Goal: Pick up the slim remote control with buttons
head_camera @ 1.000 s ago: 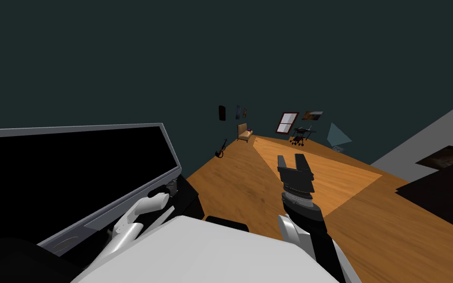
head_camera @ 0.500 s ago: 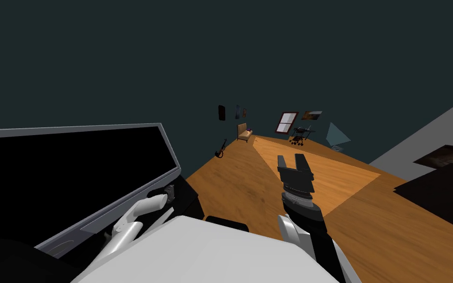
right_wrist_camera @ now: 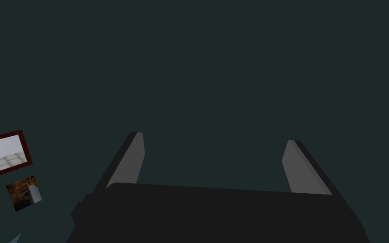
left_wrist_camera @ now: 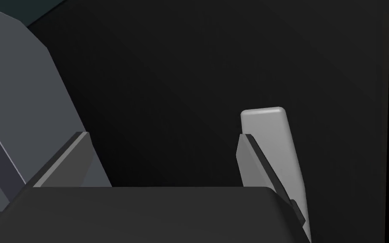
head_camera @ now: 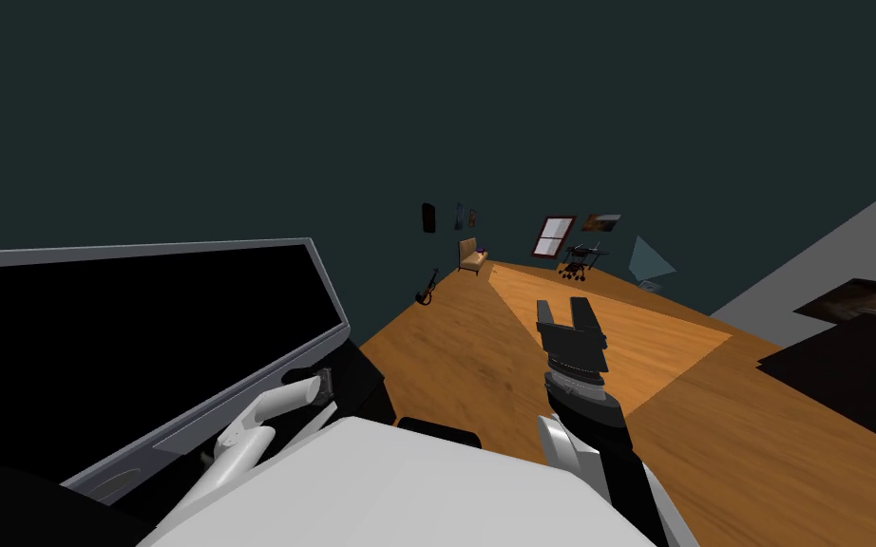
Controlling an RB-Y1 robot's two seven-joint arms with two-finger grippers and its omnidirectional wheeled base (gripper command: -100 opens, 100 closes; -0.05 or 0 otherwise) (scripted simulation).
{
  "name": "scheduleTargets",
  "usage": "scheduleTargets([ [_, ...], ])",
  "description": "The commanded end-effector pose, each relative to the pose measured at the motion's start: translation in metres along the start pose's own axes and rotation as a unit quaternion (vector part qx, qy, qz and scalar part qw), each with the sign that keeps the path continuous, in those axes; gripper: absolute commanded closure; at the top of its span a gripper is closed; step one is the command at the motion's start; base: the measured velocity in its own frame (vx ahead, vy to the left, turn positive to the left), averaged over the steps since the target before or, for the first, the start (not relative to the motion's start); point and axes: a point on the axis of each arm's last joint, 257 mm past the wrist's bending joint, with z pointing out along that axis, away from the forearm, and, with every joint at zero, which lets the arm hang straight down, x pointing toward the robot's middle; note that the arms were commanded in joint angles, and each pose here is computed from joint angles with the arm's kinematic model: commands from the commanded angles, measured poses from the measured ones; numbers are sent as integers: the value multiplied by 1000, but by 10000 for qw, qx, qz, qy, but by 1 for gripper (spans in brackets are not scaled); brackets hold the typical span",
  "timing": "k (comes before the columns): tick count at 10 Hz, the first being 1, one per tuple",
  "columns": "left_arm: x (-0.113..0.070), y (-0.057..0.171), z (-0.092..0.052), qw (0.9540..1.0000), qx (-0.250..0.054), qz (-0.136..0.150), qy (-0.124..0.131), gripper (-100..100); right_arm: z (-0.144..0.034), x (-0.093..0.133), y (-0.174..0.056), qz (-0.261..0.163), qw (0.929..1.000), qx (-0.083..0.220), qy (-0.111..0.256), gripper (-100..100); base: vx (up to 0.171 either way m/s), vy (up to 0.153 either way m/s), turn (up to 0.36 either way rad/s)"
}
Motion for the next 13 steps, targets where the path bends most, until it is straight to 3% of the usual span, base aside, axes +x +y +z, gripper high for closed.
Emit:
scheduleTargets([
  [1, -10, 16, 6, 9996, -237, -137, -107, -100, 0, 0, 0, 0, 10000, 0, 0, 0, -4, 22, -11],
  [2, -14, 24, 8, 9985, -426, -317, -146, -100, 0, 0, 0, 0, 10000, 0, 0, 0, -8, 27, -8],
  [4, -20, 32, 10, 9979, -511, -345, -202, -100, 0, 0, 0, 0, 10000, 0, 0, 0, -4, 20, -6],
  [7, -33, 61, 16, 9916, -1000, -734, -355, -100, 0, 0, 0, 0, 10000, 0, 0, 0, -4, 26, -11],
  [8, -34, 63, 17, 9913, -1024, -742, -371, -100, 0, 0, 0, 0, 10000, 0, 0, 0, -7, 27, -7],
  [10, -43, 90, 19, 9820, -1461, -1092, -500, -100, 0, 0, 0, 0, 10000, 0, 0, 0, -9, 43, -16],
  [11, -45, 92, 19, 9815, -1482, -1100, -515, -100, 0, 0, 0, 0, 10000, 0, 0, 0, -5, 42, -9],
  [12, -47, 103, 19, 9767, -1657, -1247, -558, -100, 0, 0, 0, 0, 10000, 0, 0, 0, 1, 39, -9],
  [13, -48, 106, 19, 9759, -1686, -1258, -578, -100, 0, 0, 0, 0, 10000, 0, 0, 0, 3, 31, -7],
])
